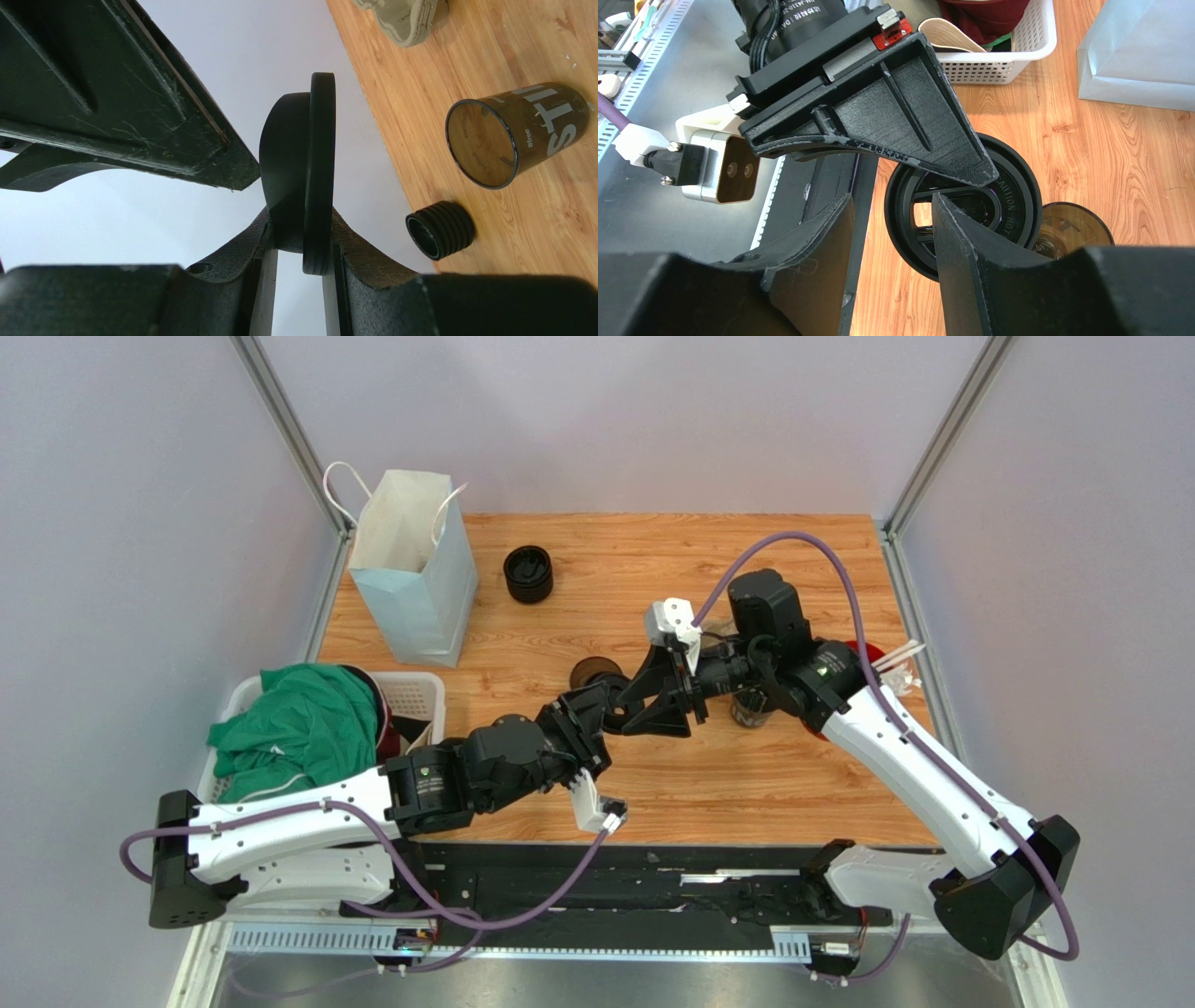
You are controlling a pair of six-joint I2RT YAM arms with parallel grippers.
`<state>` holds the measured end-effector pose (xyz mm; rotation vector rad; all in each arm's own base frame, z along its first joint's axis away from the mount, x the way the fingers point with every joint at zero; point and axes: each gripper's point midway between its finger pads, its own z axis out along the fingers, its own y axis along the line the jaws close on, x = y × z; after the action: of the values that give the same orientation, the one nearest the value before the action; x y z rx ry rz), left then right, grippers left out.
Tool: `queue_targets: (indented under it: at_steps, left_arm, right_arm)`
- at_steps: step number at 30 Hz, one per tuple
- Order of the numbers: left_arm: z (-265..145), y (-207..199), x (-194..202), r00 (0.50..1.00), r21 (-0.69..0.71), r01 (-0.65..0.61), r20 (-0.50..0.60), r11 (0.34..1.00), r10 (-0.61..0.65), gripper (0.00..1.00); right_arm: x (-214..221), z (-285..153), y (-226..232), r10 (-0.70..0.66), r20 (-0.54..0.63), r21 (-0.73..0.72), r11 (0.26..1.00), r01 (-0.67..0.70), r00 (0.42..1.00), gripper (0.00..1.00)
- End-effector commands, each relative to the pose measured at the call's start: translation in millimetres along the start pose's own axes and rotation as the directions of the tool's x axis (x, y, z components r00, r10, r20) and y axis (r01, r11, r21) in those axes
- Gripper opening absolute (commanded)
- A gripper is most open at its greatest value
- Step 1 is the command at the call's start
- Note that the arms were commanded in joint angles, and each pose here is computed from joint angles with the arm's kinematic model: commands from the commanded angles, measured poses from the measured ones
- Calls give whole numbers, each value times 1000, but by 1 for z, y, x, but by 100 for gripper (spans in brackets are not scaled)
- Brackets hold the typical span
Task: Pack the takeout coffee
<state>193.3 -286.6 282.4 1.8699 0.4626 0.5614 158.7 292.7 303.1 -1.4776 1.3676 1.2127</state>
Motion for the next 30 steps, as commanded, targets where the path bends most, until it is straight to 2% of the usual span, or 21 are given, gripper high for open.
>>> queue_targets:
  at_steps: [1, 5, 18, 30]
  left_arm:
    - [-8, 23, 4, 1000, -92, -5, -15, 996, 3, 13]
    - [-7, 23, 5, 1000, -90, -4, -21, 996, 2, 13]
    - [-6, 24, 6, 999, -95, 17, -32, 995, -20, 13]
    - [-1, 31, 4, 999, -112, 25, -23, 993, -28, 14]
  right_arm:
    - [-9, 2, -1, -29, 21, -2, 1000, 29, 999, 48]
    - [-5, 1, 5, -17, 13, -19, 1000, 17, 1000, 46]
    - [13, -1, 19, -25, -17, -53, 998, 24, 1000, 49]
    - [21, 8, 12, -25, -28, -32, 999, 24, 999, 36]
